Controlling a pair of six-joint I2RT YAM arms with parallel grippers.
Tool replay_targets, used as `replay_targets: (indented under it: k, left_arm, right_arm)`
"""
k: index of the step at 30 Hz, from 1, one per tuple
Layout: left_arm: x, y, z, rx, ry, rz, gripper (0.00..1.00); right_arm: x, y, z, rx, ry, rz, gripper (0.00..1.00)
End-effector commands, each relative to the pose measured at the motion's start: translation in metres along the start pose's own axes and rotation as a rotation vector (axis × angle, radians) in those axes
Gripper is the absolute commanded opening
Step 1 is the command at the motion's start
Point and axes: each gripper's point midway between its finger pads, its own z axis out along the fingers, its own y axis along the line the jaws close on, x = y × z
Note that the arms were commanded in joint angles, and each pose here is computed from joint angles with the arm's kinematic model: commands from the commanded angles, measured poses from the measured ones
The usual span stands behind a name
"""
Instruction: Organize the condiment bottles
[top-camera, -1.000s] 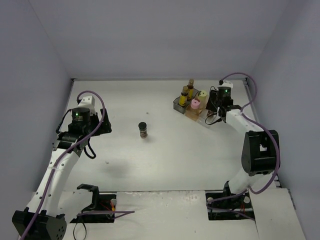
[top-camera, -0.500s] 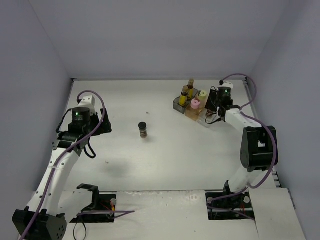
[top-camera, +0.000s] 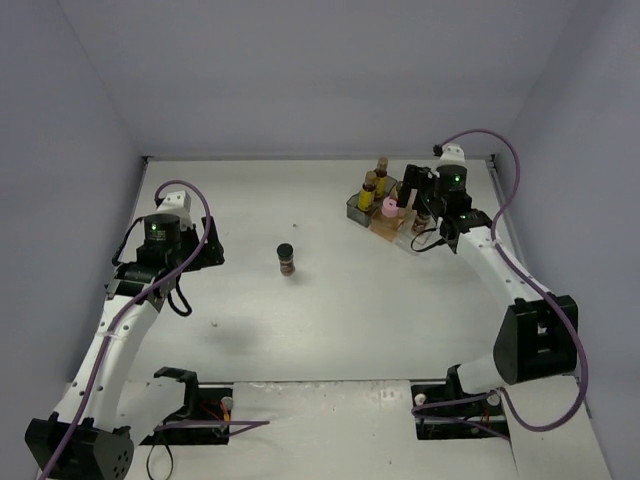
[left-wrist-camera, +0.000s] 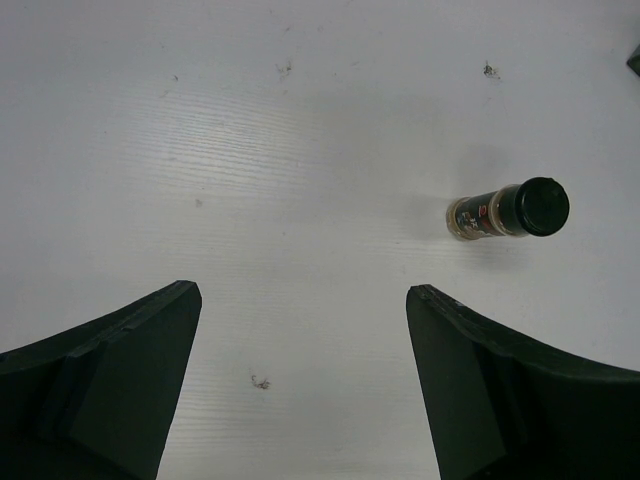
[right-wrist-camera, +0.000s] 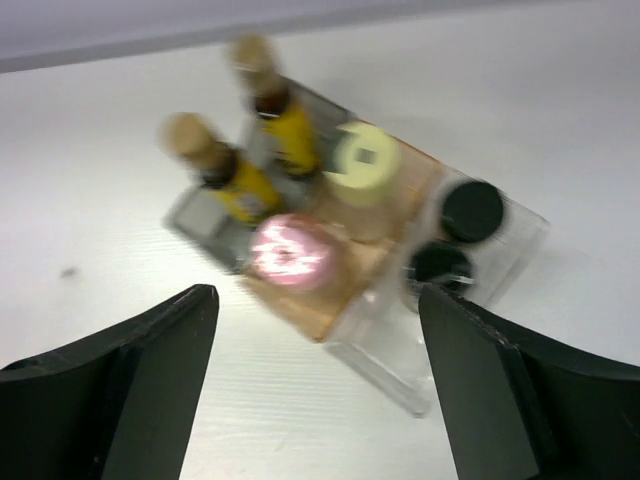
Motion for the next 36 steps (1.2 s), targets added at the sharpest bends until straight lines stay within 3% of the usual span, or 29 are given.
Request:
replay_targets:
  k: [1,5,13,17,27,32,33,35,36]
  left_arm:
    - [-0.016,-0.004,-0.002,0.015,-0.054,-0.018,0.86]
    - [-0.017,-0.003,-0.003,0.013,-0.056,-0.018,0.86]
    - [-0.017,-0.002,-0.004,0.009,-0.058,-0.02,0.86]
    - [-0.017,-0.002,-0.003,0.008,-0.059,-0.021,0.86]
    - [-0.017,-0.002,-0.005,0.012,-0.062,-0.021,0.86]
    - [-0.017,-0.003,-0.004,0.013,-0.061,-0.02,0.86]
    - [-0.017,-0.003,-0.005,0.013,-0.062,-0.02,0.86]
    - [-0.017,-0.003,-0.005,0.013,-0.062,-0.02,0.85]
    - [-0.017,-0.003,-0.005,0.013,-0.061,-0.02,0.86]
  right_arm:
    - [-0.047,0.074,-0.039,-0.246,-0.13,-0.103,0.85]
    - [-0.014,0.144,-0.051,-0.48,-0.058,-0.218,0.94]
    - [0.069,0.26,-0.062,-0.753,0.067,-0.344,0.95]
    - [0.107,0.293,-0.056,-0.806,0.13,-0.409,0.95]
    - [0.141,0.329,-0.042,-0.844,0.167,-0.458,0.94]
    - [0.151,0.329,-0.027,-0.81,0.172,-0.462,0.74]
    - [0.152,0.328,-0.024,-0.798,0.173,-0.464,0.62]
    - [0.151,0.326,-0.026,-0.788,0.164,-0.465,0.48]
    - [0.148,0.325,-0.026,-0.781,0.155,-0.465,0.34]
